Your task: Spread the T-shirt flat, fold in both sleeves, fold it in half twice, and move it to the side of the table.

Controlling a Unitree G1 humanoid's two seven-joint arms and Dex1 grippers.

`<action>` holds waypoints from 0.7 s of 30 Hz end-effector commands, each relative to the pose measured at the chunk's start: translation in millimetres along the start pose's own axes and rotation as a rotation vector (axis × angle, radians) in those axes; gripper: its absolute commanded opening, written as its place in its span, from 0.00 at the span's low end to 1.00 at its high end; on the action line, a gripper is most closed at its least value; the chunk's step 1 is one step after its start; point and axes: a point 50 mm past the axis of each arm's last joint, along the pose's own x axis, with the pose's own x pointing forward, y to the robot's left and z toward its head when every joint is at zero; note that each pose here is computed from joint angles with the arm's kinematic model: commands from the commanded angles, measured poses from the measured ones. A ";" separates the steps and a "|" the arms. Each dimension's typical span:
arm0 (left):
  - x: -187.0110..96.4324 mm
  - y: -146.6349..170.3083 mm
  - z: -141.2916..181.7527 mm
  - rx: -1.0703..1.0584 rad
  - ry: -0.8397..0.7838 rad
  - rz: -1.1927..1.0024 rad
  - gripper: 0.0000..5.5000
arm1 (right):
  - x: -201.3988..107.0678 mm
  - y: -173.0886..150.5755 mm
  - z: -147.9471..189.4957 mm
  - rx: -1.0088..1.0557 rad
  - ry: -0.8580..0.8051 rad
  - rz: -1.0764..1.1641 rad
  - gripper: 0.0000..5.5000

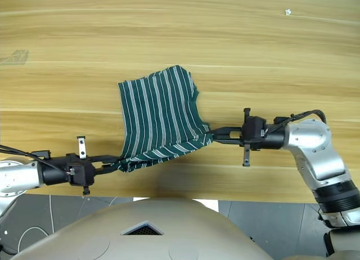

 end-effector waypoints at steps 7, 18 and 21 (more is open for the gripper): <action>-4.1 -11.8 28.2 -0.049 -0.081 -0.091 0.03 | -14.3 16.1 26.4 0.070 0.019 0.125 0.00; -4.2 62.3 -17.8 -0.070 0.019 0.192 0.03 | 22.1 -77.9 9.4 -0.058 0.165 0.021 0.00; 7.3 76.9 -29.1 -0.075 0.032 0.247 0.03 | 32.2 -101.9 5.4 -0.093 0.180 -0.055 0.00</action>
